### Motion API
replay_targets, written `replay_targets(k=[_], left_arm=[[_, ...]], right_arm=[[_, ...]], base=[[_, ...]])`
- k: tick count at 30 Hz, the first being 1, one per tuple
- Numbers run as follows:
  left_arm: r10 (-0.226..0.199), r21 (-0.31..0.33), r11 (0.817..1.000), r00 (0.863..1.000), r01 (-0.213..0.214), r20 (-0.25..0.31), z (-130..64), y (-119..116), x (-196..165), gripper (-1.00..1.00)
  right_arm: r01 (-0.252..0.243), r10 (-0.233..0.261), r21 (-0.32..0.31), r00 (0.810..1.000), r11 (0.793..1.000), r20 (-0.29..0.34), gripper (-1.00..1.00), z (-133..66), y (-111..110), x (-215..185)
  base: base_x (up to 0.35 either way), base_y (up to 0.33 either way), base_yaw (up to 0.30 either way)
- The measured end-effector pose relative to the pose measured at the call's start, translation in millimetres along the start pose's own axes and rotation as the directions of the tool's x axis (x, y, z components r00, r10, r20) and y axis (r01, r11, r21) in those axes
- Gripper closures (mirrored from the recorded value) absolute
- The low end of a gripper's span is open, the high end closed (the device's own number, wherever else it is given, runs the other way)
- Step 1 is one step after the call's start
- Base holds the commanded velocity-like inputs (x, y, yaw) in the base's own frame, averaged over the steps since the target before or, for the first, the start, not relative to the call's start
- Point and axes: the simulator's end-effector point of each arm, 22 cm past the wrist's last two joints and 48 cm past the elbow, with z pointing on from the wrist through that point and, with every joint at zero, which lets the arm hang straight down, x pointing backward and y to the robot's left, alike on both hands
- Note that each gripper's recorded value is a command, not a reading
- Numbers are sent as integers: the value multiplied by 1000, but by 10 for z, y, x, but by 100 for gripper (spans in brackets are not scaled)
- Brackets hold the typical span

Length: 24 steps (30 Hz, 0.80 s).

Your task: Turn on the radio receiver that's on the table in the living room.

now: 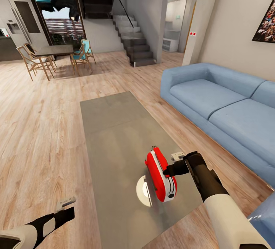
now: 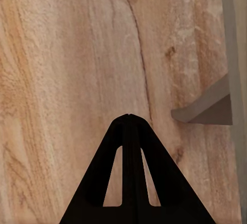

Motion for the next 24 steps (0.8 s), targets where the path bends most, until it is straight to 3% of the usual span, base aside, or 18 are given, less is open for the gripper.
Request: replay_targets(k=[8, 24], left_arm=[[0, -1, 1000, 1000, 0, 2, 120, 26, 49, 100], [0, -1, 1000, 1000, 0, 1, 120, 24, 49, 100]], right_arm=[[1, -1, -9, 1000, 1000, 1, 100, 123, 3, 47], [-1, 1, -11, 1000, 1000, 3, 100, 122, 5, 42]], base=[[0, 0, 0], [0, 0, 0]])
